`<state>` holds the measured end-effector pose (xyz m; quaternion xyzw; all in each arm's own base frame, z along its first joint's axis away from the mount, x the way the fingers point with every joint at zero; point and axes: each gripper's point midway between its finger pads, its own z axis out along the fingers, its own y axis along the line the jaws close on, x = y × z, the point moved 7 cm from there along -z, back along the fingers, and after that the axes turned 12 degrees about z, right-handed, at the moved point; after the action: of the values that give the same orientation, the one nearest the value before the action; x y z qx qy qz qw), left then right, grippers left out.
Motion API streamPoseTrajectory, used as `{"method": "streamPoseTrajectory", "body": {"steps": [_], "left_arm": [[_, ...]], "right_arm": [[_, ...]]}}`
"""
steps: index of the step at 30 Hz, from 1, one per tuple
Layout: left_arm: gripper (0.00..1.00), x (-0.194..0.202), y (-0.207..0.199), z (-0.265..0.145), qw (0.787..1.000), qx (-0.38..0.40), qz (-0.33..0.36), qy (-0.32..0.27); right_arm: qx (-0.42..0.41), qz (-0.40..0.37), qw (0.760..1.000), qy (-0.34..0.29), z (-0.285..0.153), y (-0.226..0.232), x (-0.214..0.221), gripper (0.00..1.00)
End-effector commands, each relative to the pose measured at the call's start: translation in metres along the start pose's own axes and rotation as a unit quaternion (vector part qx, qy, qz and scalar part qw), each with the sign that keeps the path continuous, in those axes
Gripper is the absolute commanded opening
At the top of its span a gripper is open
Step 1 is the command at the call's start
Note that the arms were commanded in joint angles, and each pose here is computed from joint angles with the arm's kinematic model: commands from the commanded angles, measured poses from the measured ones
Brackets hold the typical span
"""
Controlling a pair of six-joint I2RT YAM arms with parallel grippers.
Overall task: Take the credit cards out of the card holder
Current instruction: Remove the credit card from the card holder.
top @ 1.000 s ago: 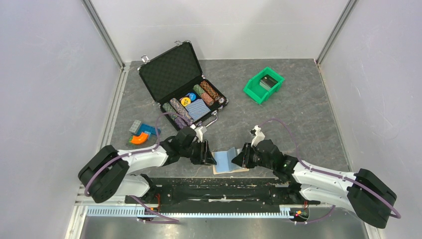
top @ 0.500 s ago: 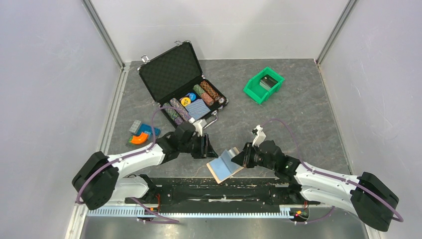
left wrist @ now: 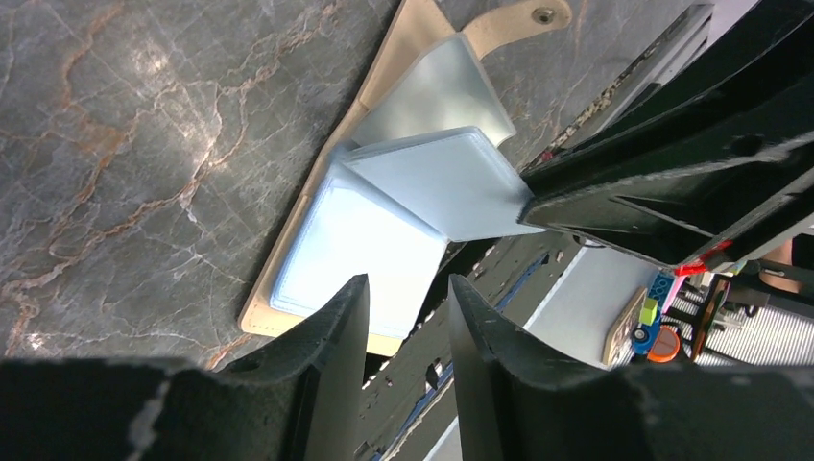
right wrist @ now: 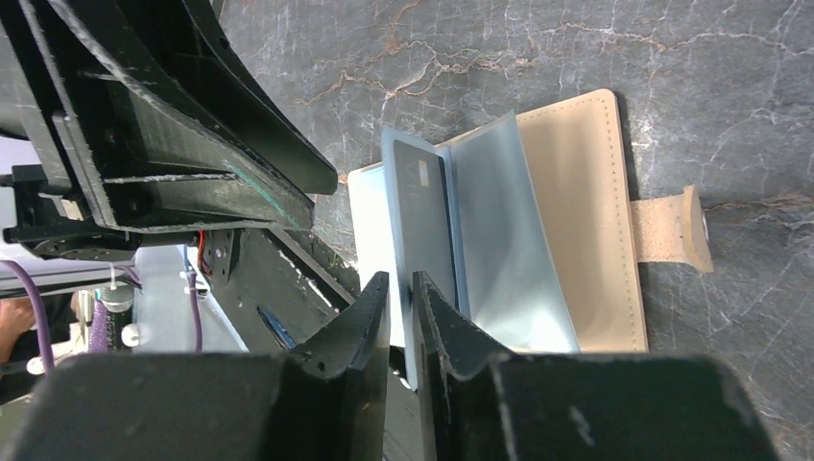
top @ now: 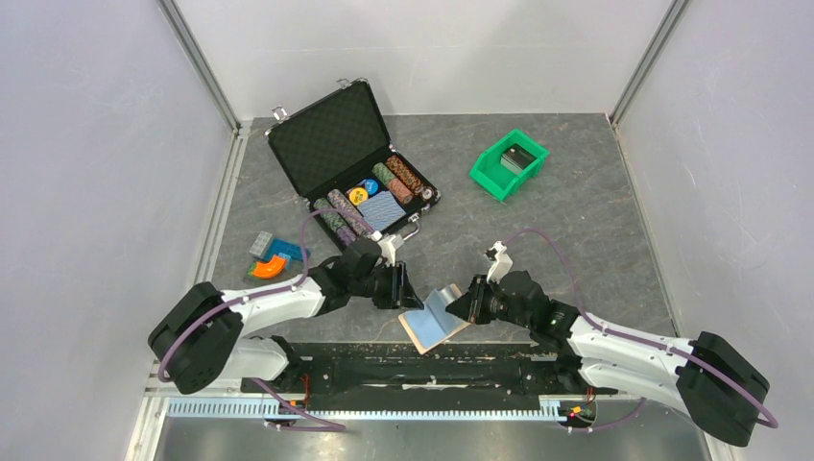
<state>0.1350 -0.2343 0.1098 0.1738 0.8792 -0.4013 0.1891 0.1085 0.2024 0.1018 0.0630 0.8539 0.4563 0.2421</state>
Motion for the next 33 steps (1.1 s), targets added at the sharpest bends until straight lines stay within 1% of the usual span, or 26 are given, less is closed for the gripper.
{"method": "streamPoseTrajectory", "body": {"steps": [1,2,3,4,6,8,10,11,13,24,29,33], "left_arm": [[0.42,0.006,-0.001,0.004,1.0,0.015,-0.008,0.006],[0.42,0.007,0.0,0.004,1.0,0.014,-0.008,0.007],[0.42,0.007,0.001,0.005,1.0,0.014,-0.01,0.007],[0.42,0.008,0.001,0.005,1.0,0.013,-0.011,0.008],[0.42,0.01,0.002,0.005,1.0,0.013,-0.012,0.007],[0.42,0.012,0.004,0.005,1.0,0.01,-0.015,0.008],[0.42,0.014,0.006,0.005,1.0,0.008,-0.018,0.008],[0.42,0.015,0.006,0.005,1.0,0.008,-0.019,0.009],[0.42,0.018,0.007,0.004,1.0,0.007,-0.021,0.01],[0.41,0.025,0.013,0.002,1.0,-0.005,-0.026,0.01],[0.42,0.027,0.014,0.001,1.0,-0.006,-0.028,0.009],[0.42,0.029,0.015,0.0,0.999,-0.01,-0.029,0.009]], "right_arm": [[-0.035,-0.004,0.999,-0.008,0.0,0.015,-0.005,0.23],[-0.034,-0.003,0.999,-0.009,-0.001,0.015,-0.005,0.27],[-0.036,-0.003,0.999,-0.008,-0.001,0.016,-0.005,0.28],[-0.036,-0.003,0.999,-0.008,-0.001,0.016,-0.005,0.28],[-0.041,-0.001,0.999,-0.009,-0.002,0.017,-0.005,0.16],[-0.051,0.001,0.999,-0.011,-0.002,0.018,-0.005,0.07],[-0.056,0.004,0.998,-0.011,-0.002,0.018,-0.004,0.0],[-0.057,0.006,0.998,-0.011,-0.002,0.018,-0.004,0.0],[-0.054,0.006,0.998,-0.01,-0.002,0.017,-0.003,0.0],[-0.01,-0.016,1.0,0.009,0.003,0.006,0.002,0.12],[-0.001,-0.023,1.0,0.007,0.004,0.006,0.003,0.14],[0.003,-0.03,1.0,0.005,0.005,0.008,0.004,0.22]]}}
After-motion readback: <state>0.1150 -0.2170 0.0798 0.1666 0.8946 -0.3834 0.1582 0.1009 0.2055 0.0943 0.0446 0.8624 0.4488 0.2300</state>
